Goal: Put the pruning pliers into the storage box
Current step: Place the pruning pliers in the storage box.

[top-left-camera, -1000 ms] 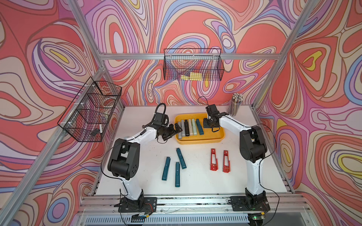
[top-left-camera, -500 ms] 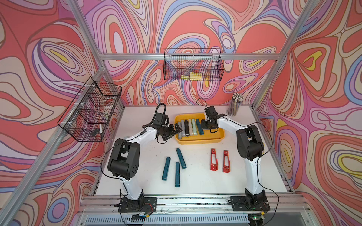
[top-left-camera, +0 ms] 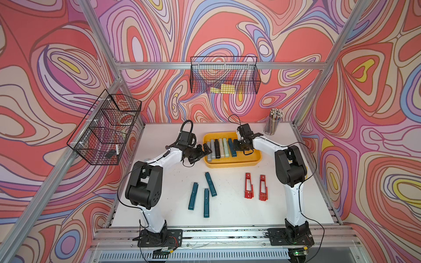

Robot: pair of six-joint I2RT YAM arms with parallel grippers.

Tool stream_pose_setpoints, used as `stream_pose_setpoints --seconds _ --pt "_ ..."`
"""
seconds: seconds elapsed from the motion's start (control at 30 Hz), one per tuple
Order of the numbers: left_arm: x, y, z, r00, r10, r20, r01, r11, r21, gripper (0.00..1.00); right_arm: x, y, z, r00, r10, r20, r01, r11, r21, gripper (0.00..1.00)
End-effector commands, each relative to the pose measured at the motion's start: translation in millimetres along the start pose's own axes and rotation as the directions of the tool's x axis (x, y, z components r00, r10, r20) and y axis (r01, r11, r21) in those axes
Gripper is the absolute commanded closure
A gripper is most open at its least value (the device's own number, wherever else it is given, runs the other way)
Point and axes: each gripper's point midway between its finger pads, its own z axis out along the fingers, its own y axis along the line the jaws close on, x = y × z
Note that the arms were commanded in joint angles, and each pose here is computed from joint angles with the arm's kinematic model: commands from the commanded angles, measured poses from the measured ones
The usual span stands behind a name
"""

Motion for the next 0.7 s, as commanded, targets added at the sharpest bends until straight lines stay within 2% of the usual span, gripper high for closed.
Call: stream_pose_setpoints --seconds 0.0,0.67 --pt "-1.6 -2.7 -2.0 1.000 0.006 0.004 -0.006 1.000 -0.006 0.01 10.5 -3.4 11.4 0.999 0.010 -0.030 -0.010 1.000 -0.005 1.00" --pt "0.3 -1.9 -2.0 1.000 0.007 0.003 -0.007 1.000 -0.005 0.01 12.1 14.6 19.9 0.999 -0.010 -0.038 0.009 0.999 -0.044 1.00"
